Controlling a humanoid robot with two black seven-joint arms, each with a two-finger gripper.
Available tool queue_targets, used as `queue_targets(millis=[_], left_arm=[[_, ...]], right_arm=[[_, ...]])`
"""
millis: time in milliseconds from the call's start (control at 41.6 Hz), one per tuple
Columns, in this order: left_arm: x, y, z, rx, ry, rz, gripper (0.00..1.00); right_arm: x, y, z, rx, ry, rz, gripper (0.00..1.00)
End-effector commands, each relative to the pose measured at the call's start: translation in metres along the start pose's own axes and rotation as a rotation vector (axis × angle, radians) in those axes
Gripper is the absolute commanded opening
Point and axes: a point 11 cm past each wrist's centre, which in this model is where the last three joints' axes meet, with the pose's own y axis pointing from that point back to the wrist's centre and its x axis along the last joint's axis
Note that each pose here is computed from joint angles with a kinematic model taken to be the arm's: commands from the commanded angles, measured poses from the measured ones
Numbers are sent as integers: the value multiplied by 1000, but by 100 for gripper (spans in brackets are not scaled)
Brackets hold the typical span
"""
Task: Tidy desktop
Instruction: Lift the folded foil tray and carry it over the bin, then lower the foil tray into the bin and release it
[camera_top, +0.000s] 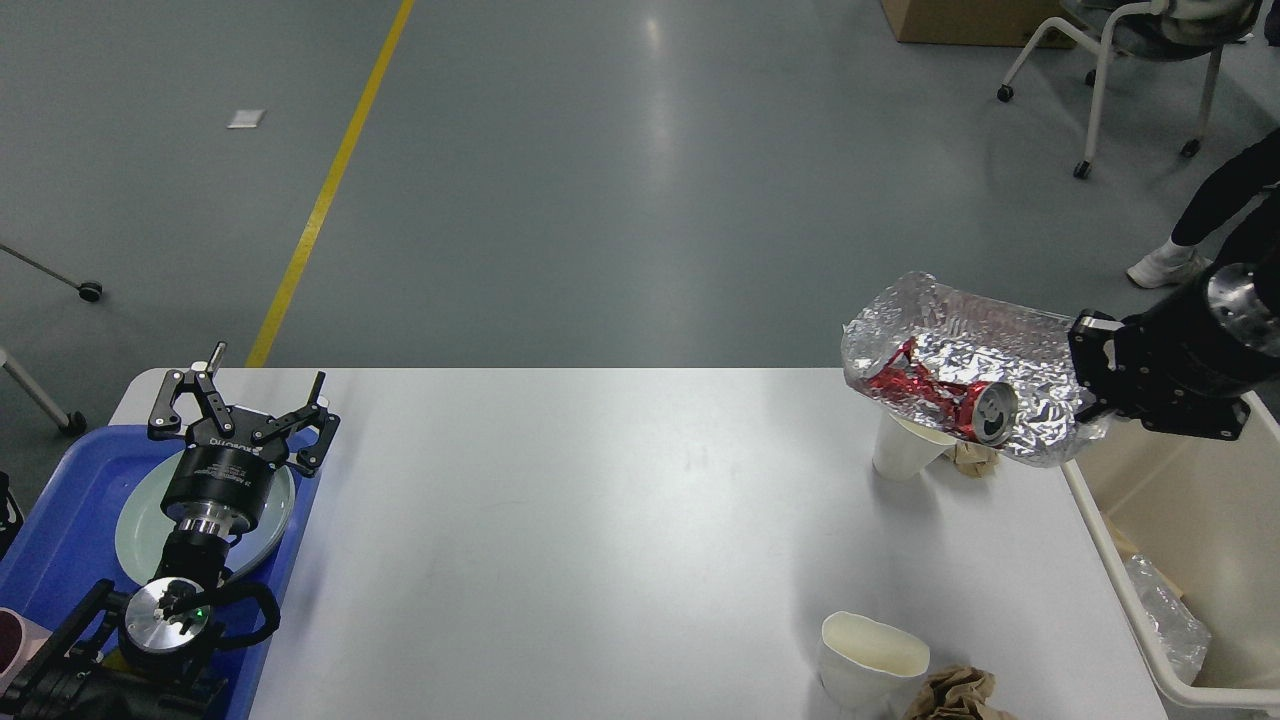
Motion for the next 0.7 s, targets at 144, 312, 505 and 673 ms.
queue_targets(millis=[144, 312, 505, 673], left_arm=[[0, 0, 0, 0, 0, 0, 96], [0, 0, 0, 0, 0, 0, 96], [0, 0, 0, 0, 0, 0, 96], [0, 0, 0, 0, 0, 0, 96]], right_arm=[[54, -29, 99, -30, -253, 79, 0], [67, -60, 142, -75, -329, 108, 0], [76, -96, 183, -51, -447, 152, 0], [69, -134, 213, -59, -526, 185, 0]])
